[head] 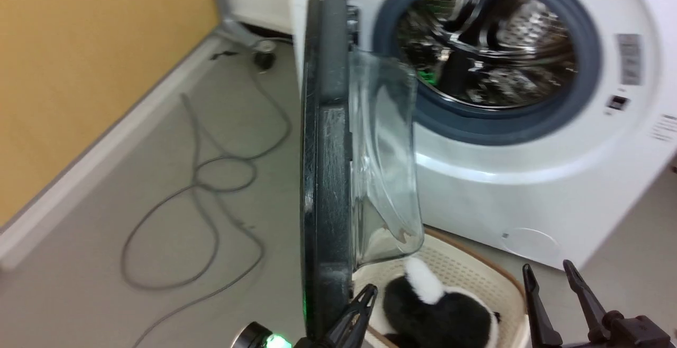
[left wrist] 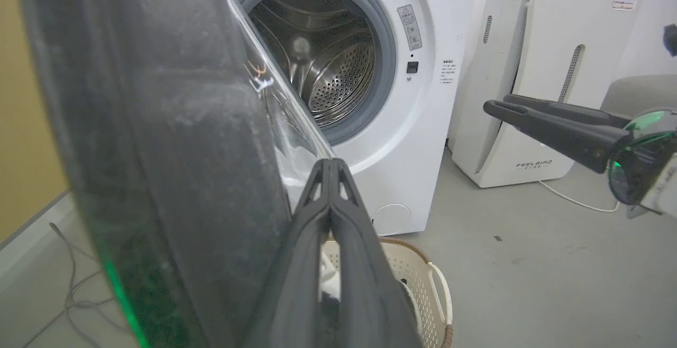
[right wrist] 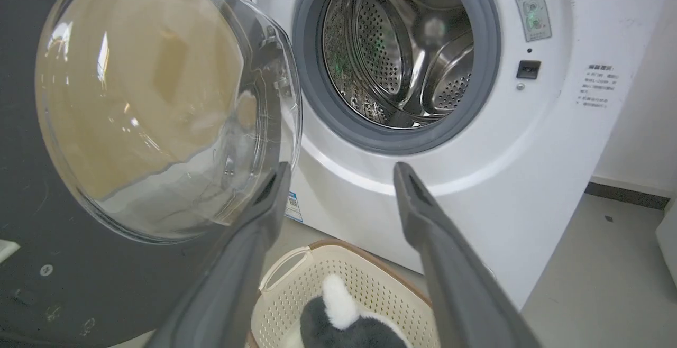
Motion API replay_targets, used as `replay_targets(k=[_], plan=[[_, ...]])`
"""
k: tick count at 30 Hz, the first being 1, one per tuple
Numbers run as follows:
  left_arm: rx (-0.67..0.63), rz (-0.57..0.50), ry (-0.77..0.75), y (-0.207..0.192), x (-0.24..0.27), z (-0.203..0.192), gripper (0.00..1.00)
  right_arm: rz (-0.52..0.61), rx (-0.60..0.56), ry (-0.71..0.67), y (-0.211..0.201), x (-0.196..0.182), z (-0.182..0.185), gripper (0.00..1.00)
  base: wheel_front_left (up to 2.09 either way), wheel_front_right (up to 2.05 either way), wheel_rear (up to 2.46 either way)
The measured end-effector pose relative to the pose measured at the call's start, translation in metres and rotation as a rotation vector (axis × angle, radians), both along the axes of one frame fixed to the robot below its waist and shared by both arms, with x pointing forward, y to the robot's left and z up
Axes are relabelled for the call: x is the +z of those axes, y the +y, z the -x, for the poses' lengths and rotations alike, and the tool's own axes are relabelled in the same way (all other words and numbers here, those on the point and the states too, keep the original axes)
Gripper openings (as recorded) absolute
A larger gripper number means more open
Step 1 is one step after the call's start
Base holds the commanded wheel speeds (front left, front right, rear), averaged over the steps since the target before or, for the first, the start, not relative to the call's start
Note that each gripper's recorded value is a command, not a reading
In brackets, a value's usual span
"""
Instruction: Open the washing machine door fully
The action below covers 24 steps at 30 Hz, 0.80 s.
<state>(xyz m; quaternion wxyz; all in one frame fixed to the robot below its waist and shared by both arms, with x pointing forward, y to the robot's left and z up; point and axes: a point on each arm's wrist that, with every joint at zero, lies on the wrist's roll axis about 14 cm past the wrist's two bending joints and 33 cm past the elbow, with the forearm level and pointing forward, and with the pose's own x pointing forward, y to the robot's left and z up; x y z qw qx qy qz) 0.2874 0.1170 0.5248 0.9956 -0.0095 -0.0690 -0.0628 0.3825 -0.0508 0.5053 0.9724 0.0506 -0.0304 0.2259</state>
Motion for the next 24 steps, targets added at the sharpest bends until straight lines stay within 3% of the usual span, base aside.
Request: replay_targets(k=[15,24], plan=[[0.369,-0.028,0.035,0.097,-0.005,0.029,0.00,0.001,0.216,0.034,0.076,-0.015,-0.007,1.00,0.00,0.00,0.00],[0.590,-0.025,0.035,0.170,0.001,0.037,0.00,0.006,0.247,0.055,0.089,-0.028,-0.015,1.00,0.00,0.00,0.00]])
